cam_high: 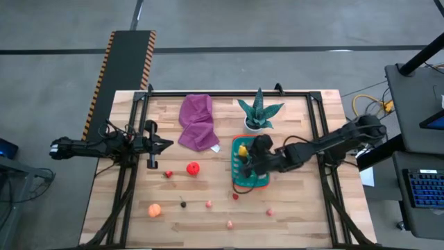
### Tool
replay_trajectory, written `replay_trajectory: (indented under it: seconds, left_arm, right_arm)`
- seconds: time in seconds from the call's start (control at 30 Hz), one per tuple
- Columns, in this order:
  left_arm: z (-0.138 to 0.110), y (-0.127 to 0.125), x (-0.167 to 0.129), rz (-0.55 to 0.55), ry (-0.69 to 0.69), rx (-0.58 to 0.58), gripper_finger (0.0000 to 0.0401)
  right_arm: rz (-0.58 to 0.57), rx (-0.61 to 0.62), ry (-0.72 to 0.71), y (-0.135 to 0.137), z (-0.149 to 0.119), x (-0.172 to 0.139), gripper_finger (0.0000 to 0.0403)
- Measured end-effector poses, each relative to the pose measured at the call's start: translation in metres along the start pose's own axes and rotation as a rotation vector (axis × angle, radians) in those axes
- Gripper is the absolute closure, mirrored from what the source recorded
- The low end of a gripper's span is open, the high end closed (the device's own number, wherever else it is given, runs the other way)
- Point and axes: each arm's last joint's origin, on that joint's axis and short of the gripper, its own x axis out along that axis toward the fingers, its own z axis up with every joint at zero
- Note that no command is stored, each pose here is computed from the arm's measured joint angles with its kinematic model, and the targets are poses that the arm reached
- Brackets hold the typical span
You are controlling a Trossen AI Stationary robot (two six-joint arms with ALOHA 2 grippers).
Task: Pick and placing Produce into tupperware
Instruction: Put the yellow lemon into the blue basket
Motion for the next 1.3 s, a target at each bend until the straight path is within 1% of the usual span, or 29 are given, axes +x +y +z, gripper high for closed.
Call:
replay_trajectory:
  seconds: [0.2,0.33,0.57,0.8,1.1,1.3]
  left_arm:
    - [0.000,0.000,0.000,0.000,0.002,0.000,0.0401]
    - [0.000,0.000,0.000,0.000,0.002,0.000,0.0401]
    - [0.000,0.000,0.000,0.000,0.003,0.000,0.0401]
    - [-0.001,0.000,0.000,-0.001,0.008,0.001,0.0401]
    - [-0.001,0.000,0.000,-0.002,0.010,0.001,0.0401]
    - [-0.002,0.000,0.001,-0.003,0.016,0.002,0.0401]
  right_arm:
    - [-0.133,-0.032,0.108,0.005,0.001,0.017,0.0209]
    - [-0.187,-0.068,0.162,0.012,0.000,0.026,0.0209]
    - [-0.226,-0.108,0.202,0.016,-0.006,0.037,0.0209]
    - [-0.275,-0.115,0.213,0.009,-0.013,0.046,0.0209]
    - [-0.294,-0.104,0.219,0.004,-0.014,0.051,0.0208]
    - [-0.312,-0.074,0.220,-0.001,-0.021,0.053,0.0209]
